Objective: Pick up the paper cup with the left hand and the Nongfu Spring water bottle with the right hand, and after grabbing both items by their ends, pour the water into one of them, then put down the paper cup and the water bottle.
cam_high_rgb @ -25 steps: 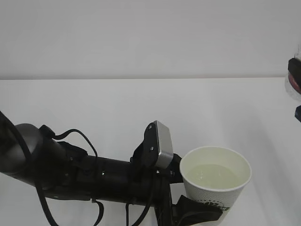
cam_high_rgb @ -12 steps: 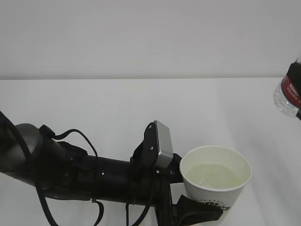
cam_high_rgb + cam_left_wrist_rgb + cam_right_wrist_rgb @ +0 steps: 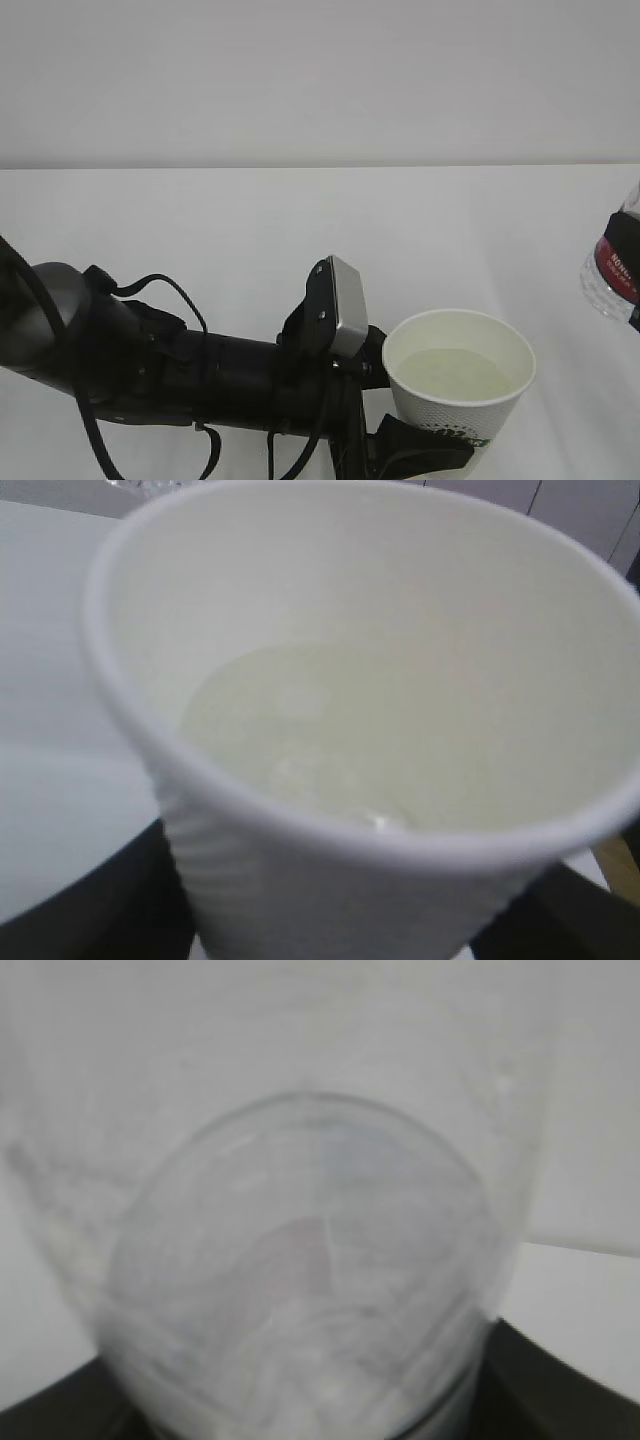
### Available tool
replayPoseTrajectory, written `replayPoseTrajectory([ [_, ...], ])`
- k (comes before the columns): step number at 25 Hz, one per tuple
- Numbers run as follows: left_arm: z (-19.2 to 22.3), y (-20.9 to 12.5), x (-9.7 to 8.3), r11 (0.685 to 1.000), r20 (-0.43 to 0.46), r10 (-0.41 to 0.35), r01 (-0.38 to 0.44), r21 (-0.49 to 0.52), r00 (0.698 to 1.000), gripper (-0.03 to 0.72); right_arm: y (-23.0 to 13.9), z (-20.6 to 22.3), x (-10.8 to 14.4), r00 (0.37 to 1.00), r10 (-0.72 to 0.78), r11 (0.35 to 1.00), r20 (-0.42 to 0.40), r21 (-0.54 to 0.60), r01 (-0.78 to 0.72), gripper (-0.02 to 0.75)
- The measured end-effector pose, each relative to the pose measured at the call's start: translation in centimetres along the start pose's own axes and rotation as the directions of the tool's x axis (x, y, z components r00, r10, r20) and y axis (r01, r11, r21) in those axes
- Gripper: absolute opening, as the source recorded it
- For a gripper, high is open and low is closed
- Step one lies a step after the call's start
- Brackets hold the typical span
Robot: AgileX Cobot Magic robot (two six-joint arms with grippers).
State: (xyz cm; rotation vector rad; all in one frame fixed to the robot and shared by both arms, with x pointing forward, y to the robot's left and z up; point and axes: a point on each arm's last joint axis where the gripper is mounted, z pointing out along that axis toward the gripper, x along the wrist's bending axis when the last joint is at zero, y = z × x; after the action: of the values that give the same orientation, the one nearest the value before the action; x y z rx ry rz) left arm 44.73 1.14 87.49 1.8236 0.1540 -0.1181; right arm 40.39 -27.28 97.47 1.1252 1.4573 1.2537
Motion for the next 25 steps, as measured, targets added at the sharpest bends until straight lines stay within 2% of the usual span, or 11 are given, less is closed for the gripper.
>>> replayPoseTrajectory([
  [16, 0.0, 0.0, 0.0, 1.0, 0.0, 0.0, 0.0, 0.0, 1.0, 0.538, -2.2, -1.4, 0.3, 0.996, 0.085, 0.992, 0.002, 0.091, -0.085, 0.449],
  [25, 0.0, 0.0, 0.0, 1.0, 0.002, 0.0, 0.0, -0.003, 1.0, 0.538, -3.9, -0.3, 0.1, 0.994, 0.106, 0.98, 0.028, 0.166, -0.109, 0.449],
])
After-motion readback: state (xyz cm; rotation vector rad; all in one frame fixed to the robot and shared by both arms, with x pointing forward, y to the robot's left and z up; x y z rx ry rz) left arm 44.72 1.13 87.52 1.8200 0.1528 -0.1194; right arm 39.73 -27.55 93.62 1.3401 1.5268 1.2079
